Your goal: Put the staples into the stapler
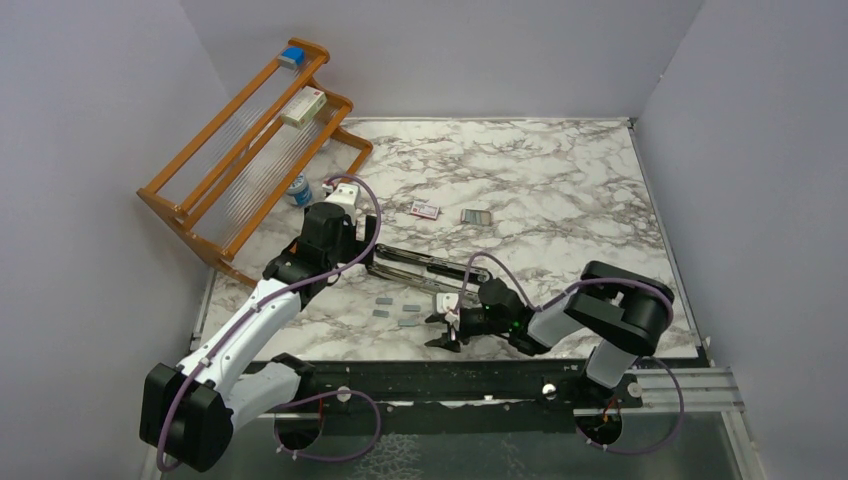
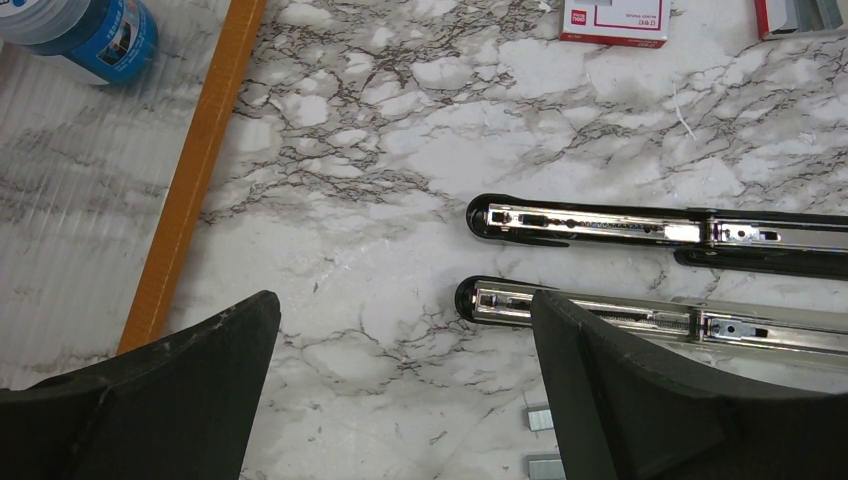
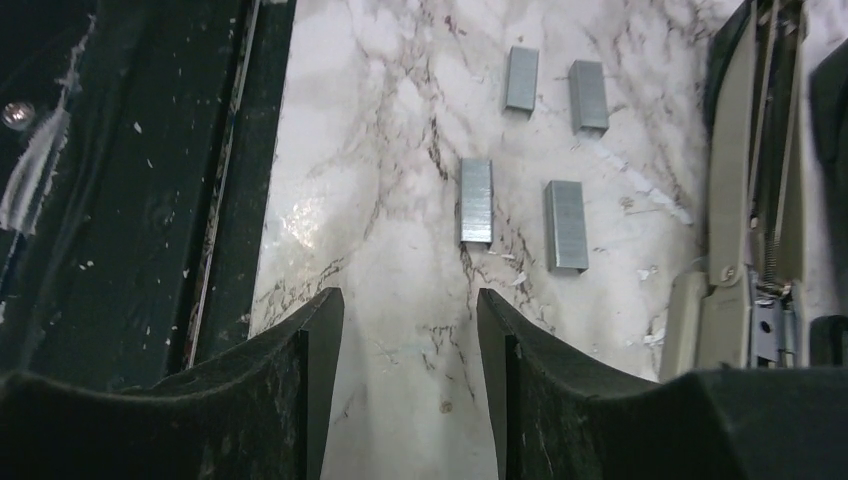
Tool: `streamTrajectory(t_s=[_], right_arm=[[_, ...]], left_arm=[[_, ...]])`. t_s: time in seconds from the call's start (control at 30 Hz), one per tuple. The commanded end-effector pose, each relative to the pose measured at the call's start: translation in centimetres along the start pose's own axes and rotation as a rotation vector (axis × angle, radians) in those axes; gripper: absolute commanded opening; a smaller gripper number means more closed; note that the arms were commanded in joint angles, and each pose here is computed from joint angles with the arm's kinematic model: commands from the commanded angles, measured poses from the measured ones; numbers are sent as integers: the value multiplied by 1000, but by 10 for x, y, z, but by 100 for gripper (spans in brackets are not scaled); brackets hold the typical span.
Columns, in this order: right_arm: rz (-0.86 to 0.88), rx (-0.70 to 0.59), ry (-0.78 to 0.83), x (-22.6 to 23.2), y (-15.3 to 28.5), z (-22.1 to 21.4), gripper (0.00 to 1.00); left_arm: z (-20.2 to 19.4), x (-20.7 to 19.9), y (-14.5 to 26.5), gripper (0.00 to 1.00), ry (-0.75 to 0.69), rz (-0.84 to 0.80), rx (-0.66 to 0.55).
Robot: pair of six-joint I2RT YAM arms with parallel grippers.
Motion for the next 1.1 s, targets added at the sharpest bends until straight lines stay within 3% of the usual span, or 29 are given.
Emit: streamTrajectory(t_s=[0.0, 0.6, 1.07], right_arm=[[31, -69, 105, -3, -13, 9, 54], [2, 16, -14, -9, -24, -22, 43], [-56, 52, -93, -18, -15, -34, 47]], left_arm=[[9, 3, 2, 99, 2, 8, -20], [8, -1, 0, 99, 7, -17, -12], [8, 0, 0, 99, 5, -18, -11]])
Point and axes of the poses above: each gripper's point midway between its finger pads, its own y axis back along the fingers, its own x axis along the line the jaws close on, z = x × y, the point moved 3 cm from there along y, back along the fingers, and after that the axes turned 5 degrees about -y, right-handed, at the moved point
